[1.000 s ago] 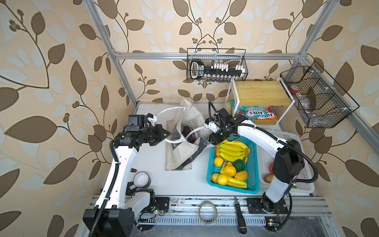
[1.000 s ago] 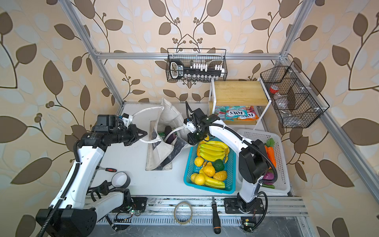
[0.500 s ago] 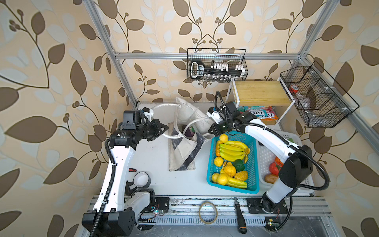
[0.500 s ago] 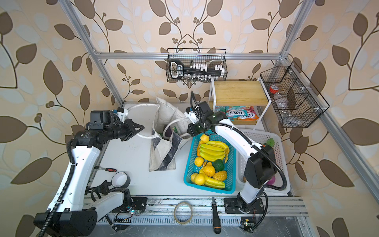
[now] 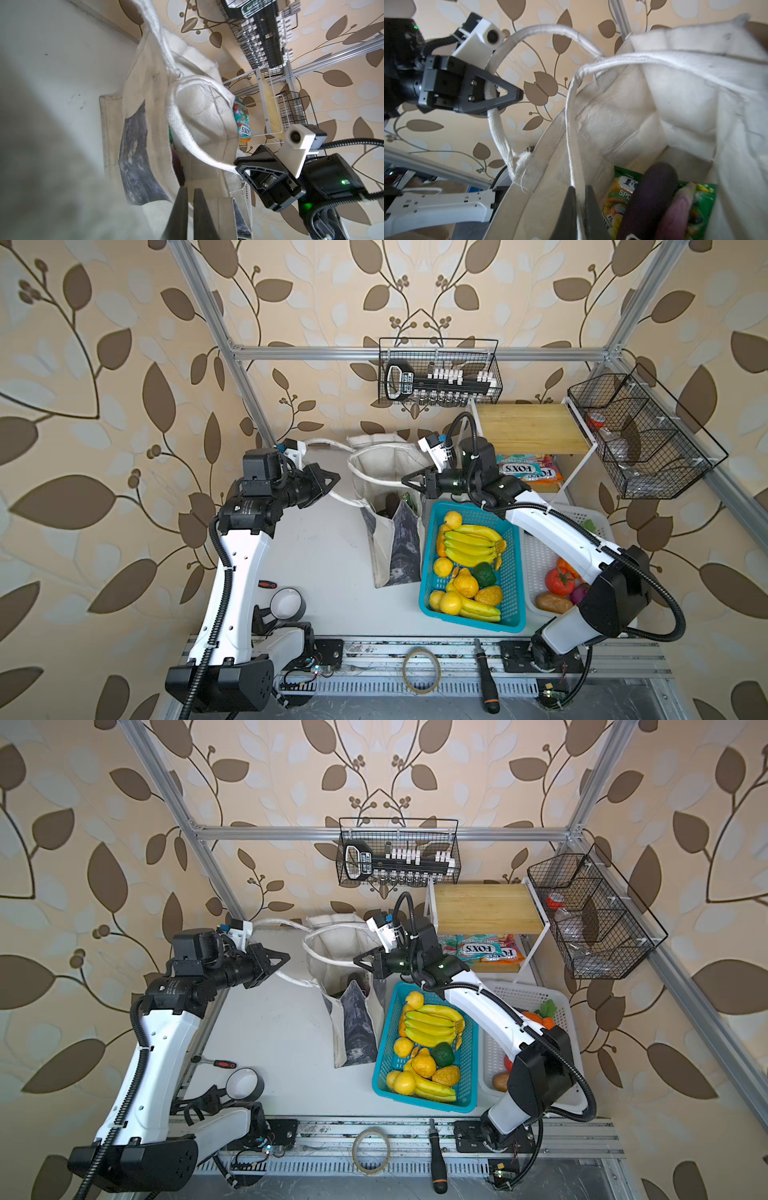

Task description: Place the food into the grocery bag and tie it

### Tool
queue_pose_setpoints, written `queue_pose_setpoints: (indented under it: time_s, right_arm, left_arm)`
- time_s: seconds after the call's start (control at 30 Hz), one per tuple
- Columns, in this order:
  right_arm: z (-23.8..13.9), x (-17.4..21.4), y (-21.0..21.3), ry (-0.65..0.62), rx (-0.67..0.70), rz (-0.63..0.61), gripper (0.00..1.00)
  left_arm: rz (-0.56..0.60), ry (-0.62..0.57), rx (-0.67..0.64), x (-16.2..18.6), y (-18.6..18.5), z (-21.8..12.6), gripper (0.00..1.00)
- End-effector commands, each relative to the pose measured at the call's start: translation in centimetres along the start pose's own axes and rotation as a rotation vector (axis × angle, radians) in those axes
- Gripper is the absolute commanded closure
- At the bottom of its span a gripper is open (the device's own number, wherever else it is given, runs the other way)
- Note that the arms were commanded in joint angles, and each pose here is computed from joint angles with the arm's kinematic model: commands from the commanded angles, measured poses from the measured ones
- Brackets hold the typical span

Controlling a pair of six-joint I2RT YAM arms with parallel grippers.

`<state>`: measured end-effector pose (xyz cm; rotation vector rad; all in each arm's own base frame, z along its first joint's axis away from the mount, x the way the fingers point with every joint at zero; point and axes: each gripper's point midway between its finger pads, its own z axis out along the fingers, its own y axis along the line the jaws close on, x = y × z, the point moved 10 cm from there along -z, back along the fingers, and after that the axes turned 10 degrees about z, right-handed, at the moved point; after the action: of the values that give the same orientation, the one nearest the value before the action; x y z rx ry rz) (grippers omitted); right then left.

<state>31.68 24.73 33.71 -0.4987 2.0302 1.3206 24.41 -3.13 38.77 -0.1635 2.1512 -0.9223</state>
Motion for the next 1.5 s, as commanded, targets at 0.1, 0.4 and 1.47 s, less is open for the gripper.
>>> queue_pose_setpoints:
  time_s: [0.1, 0.4, 1.47]
  right_arm:
    - [0.4, -0.2, 3.1, -0.059, -0.238, -0.079, 1.0]
    - [3.7, 1.8, 4.3, 0.149, -0.191, -0.164, 1.0]
    - [7.2, 6.0, 3.3, 0.329, -0.073, -0.224, 1.0]
  left_arm:
    - [-0.013, 0.047, -0.205, 3.6, 3.5, 0.0, 1.0]
    - [0.06, -0.104, -0.099, 2.1, 1.5, -1.3, 0.95]
    - [0.127, -0.203, -0.11, -1.7, 0.6, 1.0, 0.18]
